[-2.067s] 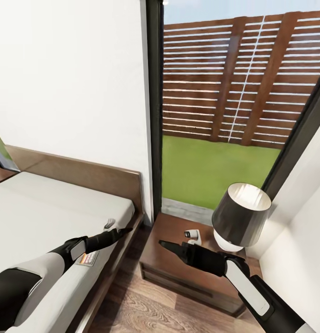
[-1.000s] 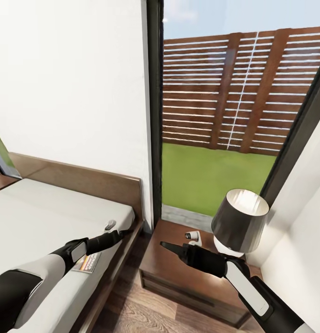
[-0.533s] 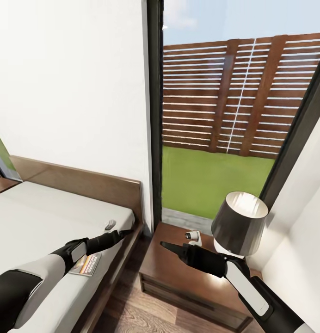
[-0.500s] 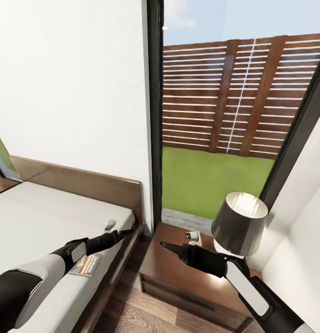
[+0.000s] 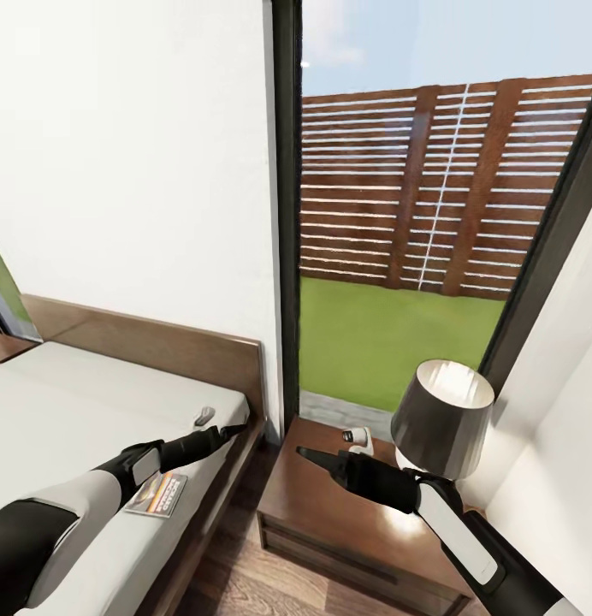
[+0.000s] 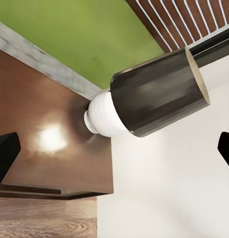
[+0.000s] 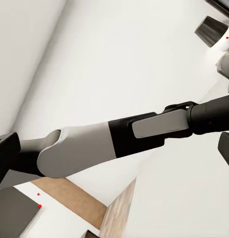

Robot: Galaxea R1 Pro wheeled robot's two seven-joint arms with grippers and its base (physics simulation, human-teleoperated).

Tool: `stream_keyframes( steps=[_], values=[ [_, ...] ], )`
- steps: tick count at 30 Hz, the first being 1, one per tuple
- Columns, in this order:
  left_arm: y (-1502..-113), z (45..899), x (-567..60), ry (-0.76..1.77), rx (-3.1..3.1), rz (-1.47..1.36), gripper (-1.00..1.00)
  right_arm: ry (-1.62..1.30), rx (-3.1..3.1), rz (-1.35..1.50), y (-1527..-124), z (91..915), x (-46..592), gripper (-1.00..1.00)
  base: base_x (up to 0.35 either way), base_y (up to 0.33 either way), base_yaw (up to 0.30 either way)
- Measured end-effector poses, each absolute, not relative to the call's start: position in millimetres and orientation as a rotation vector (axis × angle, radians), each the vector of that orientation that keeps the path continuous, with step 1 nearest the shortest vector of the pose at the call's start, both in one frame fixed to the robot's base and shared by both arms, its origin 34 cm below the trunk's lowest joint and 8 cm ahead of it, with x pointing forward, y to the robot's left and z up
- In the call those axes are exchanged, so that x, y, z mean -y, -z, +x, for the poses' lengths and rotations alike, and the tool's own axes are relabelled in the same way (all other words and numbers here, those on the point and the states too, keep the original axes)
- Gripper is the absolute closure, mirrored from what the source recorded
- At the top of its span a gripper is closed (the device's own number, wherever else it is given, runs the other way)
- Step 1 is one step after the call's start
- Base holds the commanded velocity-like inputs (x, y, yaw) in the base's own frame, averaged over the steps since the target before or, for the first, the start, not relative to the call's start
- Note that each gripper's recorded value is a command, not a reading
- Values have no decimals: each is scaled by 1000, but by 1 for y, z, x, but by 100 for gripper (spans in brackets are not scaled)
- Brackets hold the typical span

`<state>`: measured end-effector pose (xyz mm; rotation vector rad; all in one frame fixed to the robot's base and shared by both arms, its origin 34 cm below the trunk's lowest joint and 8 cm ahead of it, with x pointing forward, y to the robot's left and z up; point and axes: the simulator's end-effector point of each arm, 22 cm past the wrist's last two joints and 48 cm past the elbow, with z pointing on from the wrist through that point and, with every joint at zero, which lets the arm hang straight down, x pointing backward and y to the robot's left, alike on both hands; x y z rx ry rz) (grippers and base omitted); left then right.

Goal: In the bedroom, move the book from the bed onto either nightstand, and place the two sandals side by side next to the bed.

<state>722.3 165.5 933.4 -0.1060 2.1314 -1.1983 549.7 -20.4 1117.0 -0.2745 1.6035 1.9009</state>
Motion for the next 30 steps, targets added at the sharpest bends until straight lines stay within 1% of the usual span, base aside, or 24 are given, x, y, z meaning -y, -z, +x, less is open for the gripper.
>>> stream_keyframes(
  steps=[30],
  values=[
    [-963,723,-149,1211,-2089,-66,-100,-1878,-1572,-318,-1138,543,21,-100,0,0,0]
  ],
)
